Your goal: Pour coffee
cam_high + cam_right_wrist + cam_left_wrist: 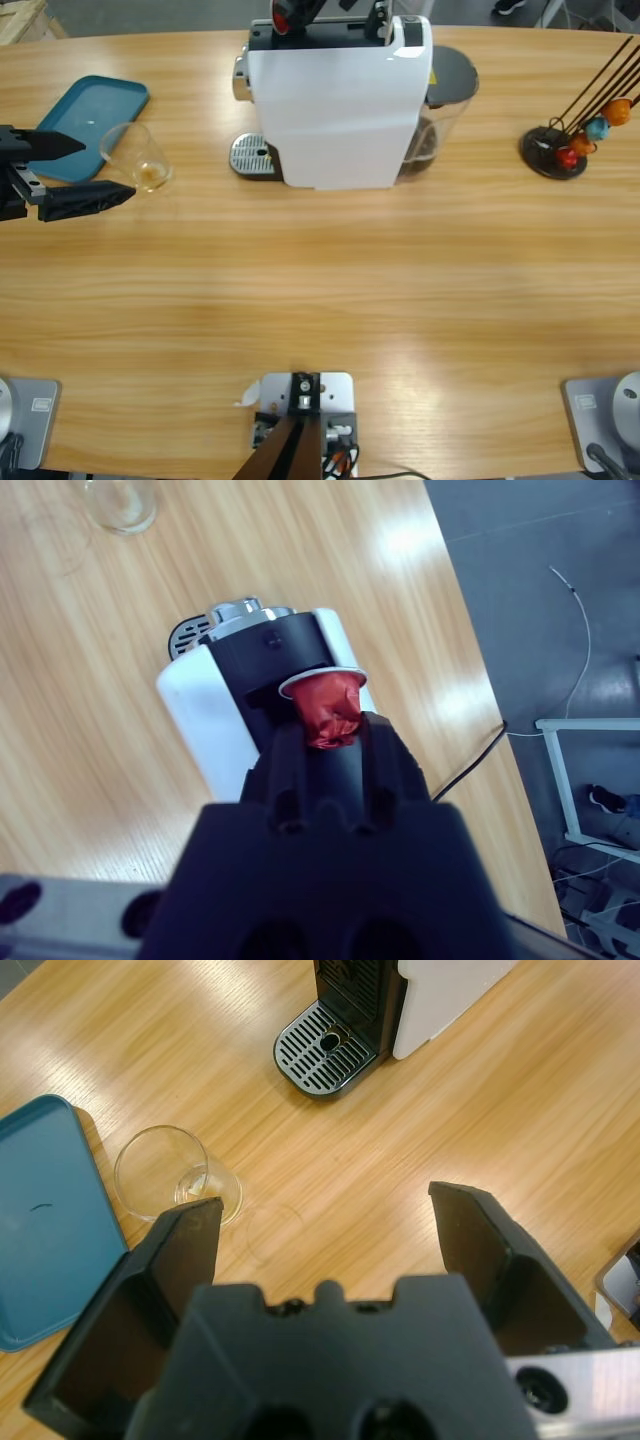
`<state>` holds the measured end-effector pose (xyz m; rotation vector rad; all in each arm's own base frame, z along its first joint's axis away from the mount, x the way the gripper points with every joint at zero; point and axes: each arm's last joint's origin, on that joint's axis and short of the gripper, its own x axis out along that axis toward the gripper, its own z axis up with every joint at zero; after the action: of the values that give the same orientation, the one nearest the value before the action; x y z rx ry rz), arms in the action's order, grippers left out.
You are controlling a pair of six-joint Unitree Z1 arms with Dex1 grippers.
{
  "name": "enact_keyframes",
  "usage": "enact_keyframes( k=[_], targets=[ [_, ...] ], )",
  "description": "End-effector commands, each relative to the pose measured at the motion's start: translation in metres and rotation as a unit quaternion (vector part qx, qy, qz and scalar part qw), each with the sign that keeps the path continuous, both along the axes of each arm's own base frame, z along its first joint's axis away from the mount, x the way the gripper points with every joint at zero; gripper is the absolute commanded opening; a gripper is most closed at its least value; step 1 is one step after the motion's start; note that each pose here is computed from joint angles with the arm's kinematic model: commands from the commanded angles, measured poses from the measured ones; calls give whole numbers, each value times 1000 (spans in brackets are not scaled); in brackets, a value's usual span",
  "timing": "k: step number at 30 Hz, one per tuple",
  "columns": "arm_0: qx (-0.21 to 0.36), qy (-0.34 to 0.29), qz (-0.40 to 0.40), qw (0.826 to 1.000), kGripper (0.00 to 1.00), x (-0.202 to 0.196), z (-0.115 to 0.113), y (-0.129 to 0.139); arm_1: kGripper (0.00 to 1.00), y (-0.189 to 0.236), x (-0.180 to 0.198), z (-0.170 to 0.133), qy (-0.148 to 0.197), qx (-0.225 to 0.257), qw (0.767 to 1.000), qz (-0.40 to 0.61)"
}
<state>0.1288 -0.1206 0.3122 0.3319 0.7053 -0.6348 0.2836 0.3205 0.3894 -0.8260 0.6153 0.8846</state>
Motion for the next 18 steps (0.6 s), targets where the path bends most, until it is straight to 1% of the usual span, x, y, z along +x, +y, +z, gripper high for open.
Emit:
enact_keyframes(
  k=[1, 7, 9, 10, 11, 13, 14, 15, 18],
  targets=[
    [17, 20, -1, 1000, 904, 2, -11, -4, 154, -5, 1, -12, 17, -8, 1000, 6],
    [17, 20, -1, 1000, 902, 2, -11, -4, 155, -5, 0, -9, 15, -4, 1000, 12],
    [17, 20, -1, 1000, 899, 2, -11, -4, 172, -4, 1, -8, 14, -3, 1000, 14],
    [17, 20, -1, 1000, 899, 2, -11, -4, 350, -3, 1, -8, 14, -2, 1000, 14],
    [17, 20, -1, 1000, 899, 2, -11, -4, 579, -3, 2, -8, 14, -1, 1000, 15],
    [17, 20, -1, 1000, 899, 2, -11, -4, 864, -2, 2, -8, 15, 0, 1000, 16],
    [17, 20, -1, 1000, 899, 2, -11, -4, 967, -2, 1, -8, 17, 0, 1000, 16],
    [17, 20, -1, 1000, 899, 2, -11, -4, 998, -2, 1, -9, 18, -1, 1000, 16],
    [17, 20, -1, 1000, 899, 2, -11, -4, 1000, -2, 1, -8, 19, 0, 1000, 16]
  ],
)
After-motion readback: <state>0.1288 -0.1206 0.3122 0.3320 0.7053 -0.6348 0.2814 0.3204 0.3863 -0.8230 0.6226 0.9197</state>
